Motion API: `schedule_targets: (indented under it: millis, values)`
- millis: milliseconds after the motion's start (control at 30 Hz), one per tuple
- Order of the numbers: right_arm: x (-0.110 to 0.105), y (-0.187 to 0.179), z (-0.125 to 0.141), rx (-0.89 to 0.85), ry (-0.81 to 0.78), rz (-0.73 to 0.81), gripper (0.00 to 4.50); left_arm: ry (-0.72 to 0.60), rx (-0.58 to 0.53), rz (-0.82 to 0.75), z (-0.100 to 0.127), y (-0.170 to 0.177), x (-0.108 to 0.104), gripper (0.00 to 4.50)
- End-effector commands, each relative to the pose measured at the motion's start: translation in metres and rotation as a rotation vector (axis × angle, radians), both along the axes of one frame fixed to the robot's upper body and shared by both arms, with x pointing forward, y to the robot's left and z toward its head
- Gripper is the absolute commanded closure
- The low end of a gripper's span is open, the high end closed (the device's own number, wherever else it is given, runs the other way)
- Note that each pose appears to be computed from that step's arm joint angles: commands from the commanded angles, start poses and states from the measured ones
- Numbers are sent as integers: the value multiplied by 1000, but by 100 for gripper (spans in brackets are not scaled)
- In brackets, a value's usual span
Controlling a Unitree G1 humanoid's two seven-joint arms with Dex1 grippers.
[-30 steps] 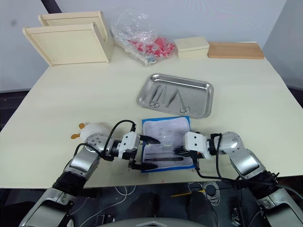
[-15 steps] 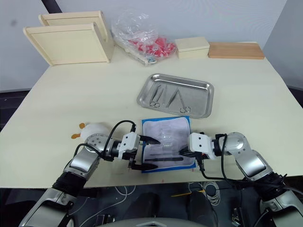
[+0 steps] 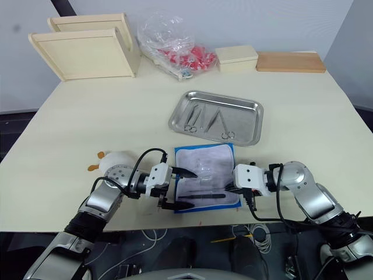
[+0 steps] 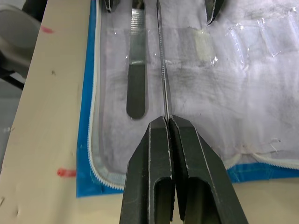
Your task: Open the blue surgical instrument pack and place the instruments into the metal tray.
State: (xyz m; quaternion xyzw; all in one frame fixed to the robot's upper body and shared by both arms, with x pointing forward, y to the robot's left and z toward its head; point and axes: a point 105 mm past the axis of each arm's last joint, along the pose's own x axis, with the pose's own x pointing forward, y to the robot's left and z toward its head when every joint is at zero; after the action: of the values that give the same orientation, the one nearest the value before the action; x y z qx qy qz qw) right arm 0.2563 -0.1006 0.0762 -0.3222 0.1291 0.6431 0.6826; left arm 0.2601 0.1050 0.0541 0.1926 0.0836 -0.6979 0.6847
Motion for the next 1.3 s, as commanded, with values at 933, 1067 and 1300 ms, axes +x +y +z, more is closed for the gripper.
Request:
schedule_targets:
  millis: [933,1067,1300]
  values:
    - [-3,-26,56,-176,-209,47,443,101,57,-19,-26,1,-15,0]
    - [-4,-32,62,-197,-223,49,443,99,54,-21,-25,0,-14,0]
    - [-7,-40,68,-231,-237,50,443,96,55,-23,-26,-1,-14,0]
